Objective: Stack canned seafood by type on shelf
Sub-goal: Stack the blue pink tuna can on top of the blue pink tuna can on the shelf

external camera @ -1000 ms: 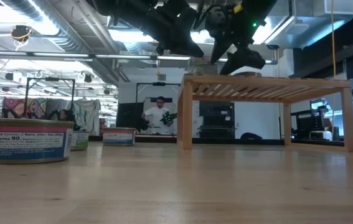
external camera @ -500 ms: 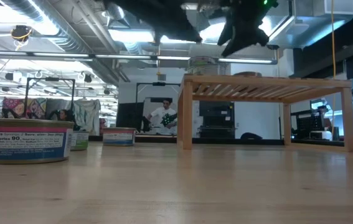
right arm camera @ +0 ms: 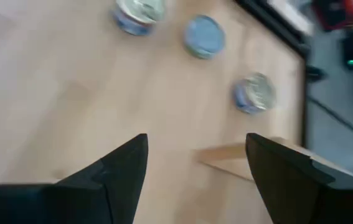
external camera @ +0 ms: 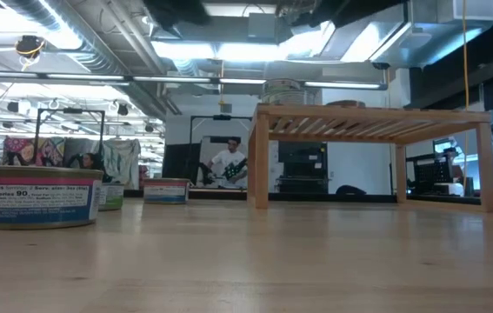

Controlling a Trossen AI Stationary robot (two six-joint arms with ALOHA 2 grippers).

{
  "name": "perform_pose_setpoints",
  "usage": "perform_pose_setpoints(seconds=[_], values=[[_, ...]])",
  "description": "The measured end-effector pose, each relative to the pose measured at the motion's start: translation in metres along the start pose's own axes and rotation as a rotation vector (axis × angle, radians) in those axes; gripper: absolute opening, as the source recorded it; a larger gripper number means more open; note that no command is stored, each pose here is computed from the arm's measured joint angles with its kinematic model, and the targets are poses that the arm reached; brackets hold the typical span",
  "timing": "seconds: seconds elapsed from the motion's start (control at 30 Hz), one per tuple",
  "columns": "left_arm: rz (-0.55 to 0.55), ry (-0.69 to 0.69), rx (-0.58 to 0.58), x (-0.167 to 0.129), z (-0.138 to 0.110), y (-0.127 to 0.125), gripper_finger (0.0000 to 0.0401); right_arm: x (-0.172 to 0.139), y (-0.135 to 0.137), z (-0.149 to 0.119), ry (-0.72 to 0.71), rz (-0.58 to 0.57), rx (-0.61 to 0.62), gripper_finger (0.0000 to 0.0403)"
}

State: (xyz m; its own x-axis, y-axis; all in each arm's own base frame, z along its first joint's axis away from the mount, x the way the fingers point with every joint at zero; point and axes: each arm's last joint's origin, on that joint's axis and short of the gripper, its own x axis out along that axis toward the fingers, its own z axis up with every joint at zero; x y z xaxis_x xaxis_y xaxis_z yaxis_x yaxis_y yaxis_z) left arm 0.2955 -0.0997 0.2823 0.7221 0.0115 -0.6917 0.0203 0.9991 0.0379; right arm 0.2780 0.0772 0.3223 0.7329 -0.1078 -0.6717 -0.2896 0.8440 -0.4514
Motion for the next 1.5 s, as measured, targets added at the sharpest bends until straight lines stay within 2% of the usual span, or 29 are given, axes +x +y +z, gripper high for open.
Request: perform_pose_setpoints(seconds=[0.2, 0.37, 0.5, 0.63, 0.73, 0.87, 1.07, 1.27, 1.5], values=[[-0.026, 0.116, -0.111, -0.008, -0.018, -0.024, 0.0006, 0.01, 0.016, 0.007, -0.016, 0.078, 0.051, 0.0268], [0.034, 0.245, -0.234, -0.011, -0.032, -0.024, 0.001, 0.03, 0.029, 0.007, 0.023, 0.143, 0.031, 0.0268], [0.118, 0.356, -0.335, -0.015, -0.043, -0.019, 0.0041, 0.051, 0.039, 0.008, 0.04, 0.205, 0.023, 0.0268], [0.182, 0.433, -0.372, -0.019, -0.051, -0.015, 0.0092, 0.073, 0.048, 0.01, 0.038, 0.225, 0.069, 0.0268], [0.218, 0.473, -0.398, -0.021, -0.055, -0.013, 0.0124, 0.088, 0.053, 0.012, 0.035, 0.219, 0.165, 0.0268], [0.252, 0.492, -0.456, -0.022, -0.057, -0.011, 0.0143, 0.106, 0.059, 0.014, 0.038, 0.215, 0.346, 0.0268], [0.265, 0.509, -0.574, -0.022, -0.06, -0.012, 0.0142, 0.125, 0.066, 0.016, 0.021, 0.231, 0.565, 0.0268], [0.285, 0.616, -0.705, -0.011, -0.086, -0.011, 0.0139, 0.143, 0.068, 0.022, -0.059, 0.308, 0.712, 0.0268], [0.287, 0.632, -0.747, -0.001, -0.103, -0.011, 0.0138, 0.168, 0.065, 0.02, -0.101, 0.344, 0.882, 0.0268]])
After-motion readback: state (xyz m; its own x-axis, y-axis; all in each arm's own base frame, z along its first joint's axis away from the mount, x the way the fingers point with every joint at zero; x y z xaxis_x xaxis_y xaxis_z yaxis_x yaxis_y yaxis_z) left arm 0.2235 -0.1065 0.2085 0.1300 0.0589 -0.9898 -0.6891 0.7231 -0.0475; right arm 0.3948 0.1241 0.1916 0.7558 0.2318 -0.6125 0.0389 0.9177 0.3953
